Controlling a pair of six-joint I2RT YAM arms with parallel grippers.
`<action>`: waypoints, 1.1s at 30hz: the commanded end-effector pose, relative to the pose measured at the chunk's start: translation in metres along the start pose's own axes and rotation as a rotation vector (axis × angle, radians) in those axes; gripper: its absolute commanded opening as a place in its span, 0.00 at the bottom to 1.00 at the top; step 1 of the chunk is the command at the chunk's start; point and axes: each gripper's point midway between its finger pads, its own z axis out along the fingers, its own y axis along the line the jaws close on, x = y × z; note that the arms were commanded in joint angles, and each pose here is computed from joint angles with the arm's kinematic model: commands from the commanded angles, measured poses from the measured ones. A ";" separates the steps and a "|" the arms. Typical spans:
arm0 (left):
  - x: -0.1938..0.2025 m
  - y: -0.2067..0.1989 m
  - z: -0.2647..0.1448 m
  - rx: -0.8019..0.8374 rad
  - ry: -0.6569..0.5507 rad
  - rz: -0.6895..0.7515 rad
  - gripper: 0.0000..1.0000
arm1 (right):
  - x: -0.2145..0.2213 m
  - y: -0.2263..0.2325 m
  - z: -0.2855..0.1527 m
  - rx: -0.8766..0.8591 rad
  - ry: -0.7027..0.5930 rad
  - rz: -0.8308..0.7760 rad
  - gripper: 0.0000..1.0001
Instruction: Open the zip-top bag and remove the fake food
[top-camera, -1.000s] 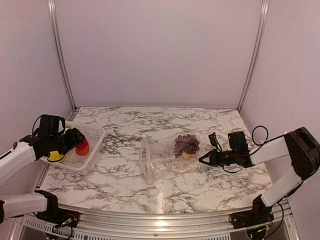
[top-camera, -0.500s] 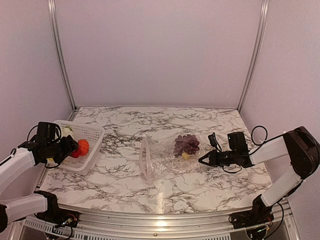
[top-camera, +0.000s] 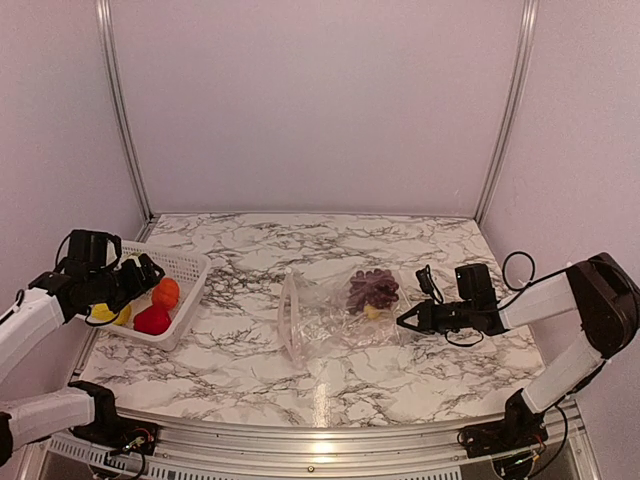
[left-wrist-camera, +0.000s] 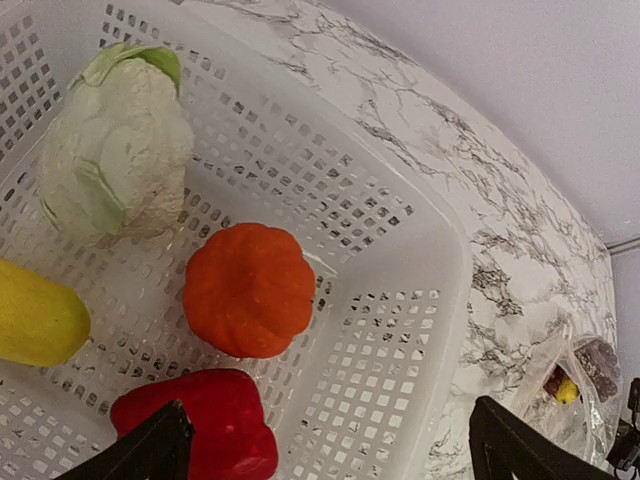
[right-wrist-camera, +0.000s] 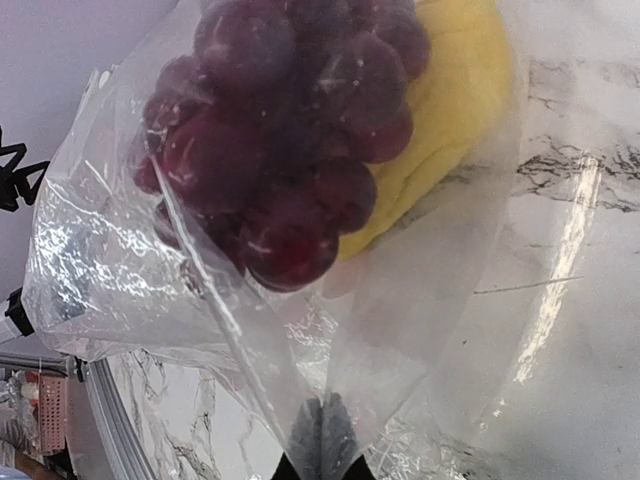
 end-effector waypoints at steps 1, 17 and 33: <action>-0.002 -0.051 -0.009 0.157 0.006 0.165 0.99 | -0.006 0.003 0.000 -0.018 -0.015 -0.007 0.00; 0.099 -0.183 0.036 0.591 0.192 0.335 0.68 | 0.022 0.021 0.001 -0.039 0.024 0.003 0.00; 0.173 -0.260 0.089 0.777 0.376 0.380 0.43 | -0.019 0.037 -0.039 -0.024 -0.091 -0.055 0.49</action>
